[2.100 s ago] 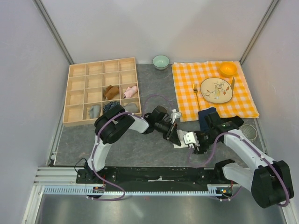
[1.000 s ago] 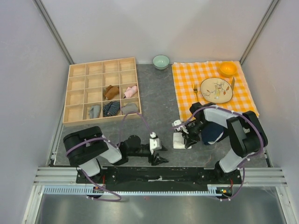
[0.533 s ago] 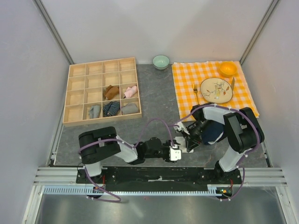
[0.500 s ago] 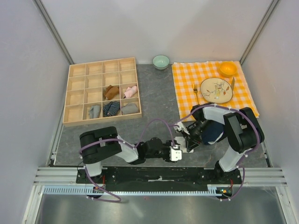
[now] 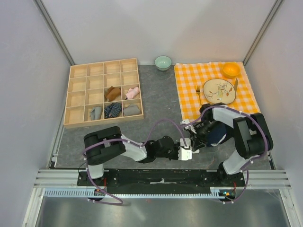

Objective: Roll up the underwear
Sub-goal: Roll the underwear to the center of the board.

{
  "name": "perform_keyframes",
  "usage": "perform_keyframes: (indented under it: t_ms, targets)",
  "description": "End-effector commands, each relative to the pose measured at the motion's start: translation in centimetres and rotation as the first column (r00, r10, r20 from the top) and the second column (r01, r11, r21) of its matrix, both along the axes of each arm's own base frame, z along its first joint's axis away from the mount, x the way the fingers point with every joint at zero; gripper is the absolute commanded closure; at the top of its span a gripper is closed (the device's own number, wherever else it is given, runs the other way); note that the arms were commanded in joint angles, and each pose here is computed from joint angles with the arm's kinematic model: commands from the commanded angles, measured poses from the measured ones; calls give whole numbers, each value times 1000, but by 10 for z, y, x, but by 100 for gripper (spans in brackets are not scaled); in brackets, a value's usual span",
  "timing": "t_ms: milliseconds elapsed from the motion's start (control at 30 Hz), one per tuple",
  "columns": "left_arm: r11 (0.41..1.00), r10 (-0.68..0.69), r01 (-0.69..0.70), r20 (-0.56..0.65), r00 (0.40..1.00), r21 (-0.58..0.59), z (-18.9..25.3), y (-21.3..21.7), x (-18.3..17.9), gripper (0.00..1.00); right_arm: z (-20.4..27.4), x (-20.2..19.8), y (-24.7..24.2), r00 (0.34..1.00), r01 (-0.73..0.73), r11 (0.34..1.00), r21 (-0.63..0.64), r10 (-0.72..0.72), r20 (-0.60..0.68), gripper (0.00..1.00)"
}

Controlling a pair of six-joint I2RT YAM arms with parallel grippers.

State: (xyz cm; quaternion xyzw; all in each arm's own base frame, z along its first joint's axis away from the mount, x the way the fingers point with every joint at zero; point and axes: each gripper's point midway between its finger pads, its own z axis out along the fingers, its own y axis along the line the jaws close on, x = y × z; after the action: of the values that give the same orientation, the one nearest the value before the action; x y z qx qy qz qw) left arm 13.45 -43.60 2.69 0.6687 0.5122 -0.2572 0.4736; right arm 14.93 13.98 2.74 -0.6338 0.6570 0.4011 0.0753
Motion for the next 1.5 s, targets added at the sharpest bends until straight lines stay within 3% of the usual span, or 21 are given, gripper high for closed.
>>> perform_keyframes:
  t_ms: [0,100,200,233,433,633,833,900,1000,1167,1200,1267,1300,1367,1433,1467]
  targets:
    - [994,75,-51,-267,961,98,-17,5,1,98,26,36,-4,975,105,991,82,-119,189,53]
    - [991,121,-76,-490,864,112,-15,6,8,98,47,58,-10,923,158,979,129,-193,332,47]
    - [987,152,-80,-684,713,137,-20,9,13,98,62,63,-14,880,168,972,164,-223,420,45]
    - [988,148,-64,-758,636,140,-19,10,7,97,66,61,-15,869,163,972,170,-223,442,46]
    - [973,229,-64,-929,289,220,-38,18,19,92,59,37,-15,857,64,980,187,-150,493,45]
    - [963,268,-68,-958,98,262,-46,18,24,88,41,33,-12,832,11,987,159,-97,546,35]
    - [957,284,-76,-959,15,282,-45,15,27,80,17,51,-6,763,6,999,31,-25,646,36]
    - [956,284,-81,-959,9,282,-45,13,29,78,10,50,-2,761,-1,1000,3,-1,649,37]
    - [951,290,-112,-957,14,287,-42,11,34,73,-2,46,-6,780,-9,999,-54,41,625,46]
    - [957,241,-193,-965,101,218,-19,11,47,66,-14,33,-12,825,-29,993,-113,88,558,76]
    - [957,218,-230,-961,169,176,-4,8,56,62,-14,31,-12,832,-31,993,-116,90,547,78]
    - [954,213,-257,-949,233,152,4,13,58,55,-14,32,-11,839,-24,993,-114,82,538,80]
    - [952,200,-288,-928,316,107,19,14,66,52,-12,31,-11,846,-19,994,-111,75,528,80]
    - [948,199,-308,-903,380,79,22,22,66,46,-11,31,-10,856,-16,994,-108,70,512,81]
    - [949,150,-315,-857,492,-14,39,23,69,38,-11,29,-8,869,-19,994,-106,69,490,81]
    - [950,155,-313,-849,505,-13,33,30,64,36,-10,28,-7,872,-19,994,-104,67,484,81]
